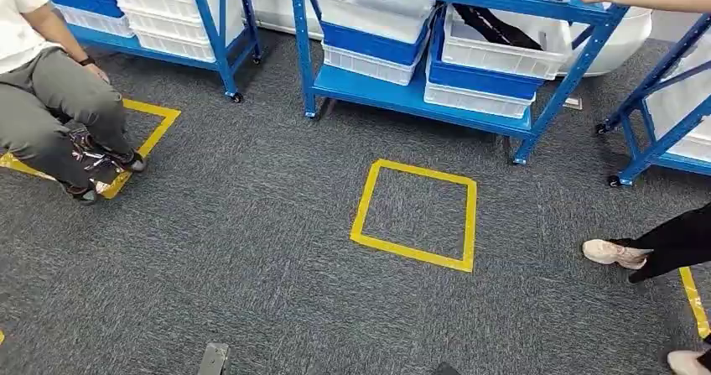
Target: Take the parts from the cabinet and place them on the table.
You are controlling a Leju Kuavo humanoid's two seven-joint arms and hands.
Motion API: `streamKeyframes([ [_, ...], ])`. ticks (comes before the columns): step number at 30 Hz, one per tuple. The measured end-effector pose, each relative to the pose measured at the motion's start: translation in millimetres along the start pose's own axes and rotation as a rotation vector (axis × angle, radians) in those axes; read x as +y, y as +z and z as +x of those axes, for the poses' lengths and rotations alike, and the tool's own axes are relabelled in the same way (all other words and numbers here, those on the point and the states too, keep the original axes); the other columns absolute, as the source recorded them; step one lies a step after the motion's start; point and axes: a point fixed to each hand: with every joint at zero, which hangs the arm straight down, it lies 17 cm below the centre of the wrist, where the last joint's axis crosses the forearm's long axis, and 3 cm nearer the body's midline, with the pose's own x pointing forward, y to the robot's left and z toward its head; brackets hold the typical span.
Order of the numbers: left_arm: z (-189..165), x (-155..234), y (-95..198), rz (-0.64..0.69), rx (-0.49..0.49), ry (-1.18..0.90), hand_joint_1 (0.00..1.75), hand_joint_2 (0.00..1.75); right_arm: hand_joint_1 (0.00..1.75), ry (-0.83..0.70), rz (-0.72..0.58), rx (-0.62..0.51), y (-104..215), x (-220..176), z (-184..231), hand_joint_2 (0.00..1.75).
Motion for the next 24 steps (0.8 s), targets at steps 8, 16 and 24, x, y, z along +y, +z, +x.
streamKeyframes([
  [8, -2.0, 0.0, 0.7, 0.004, 0.004, 0.001, 0.00, 0.00, 0.00, 0.007, 0.002, -0.005, 0.0, -0.6, 3.8, 0.00],
  [16, -3.6, 3.0, 0.6, 0.012, 0.007, 0.001, 0.00, 0.00, 0.00, 0.006, 0.006, -0.009, 0.7, 1.3, 7.4, 0.00],
  [24, -3.9, 2.4, 0.7, 0.013, 0.010, 0.007, 0.00, 0.00, 0.00, 0.011, 0.005, -0.012, 0.3, -0.7, 9.1, 0.00],
])
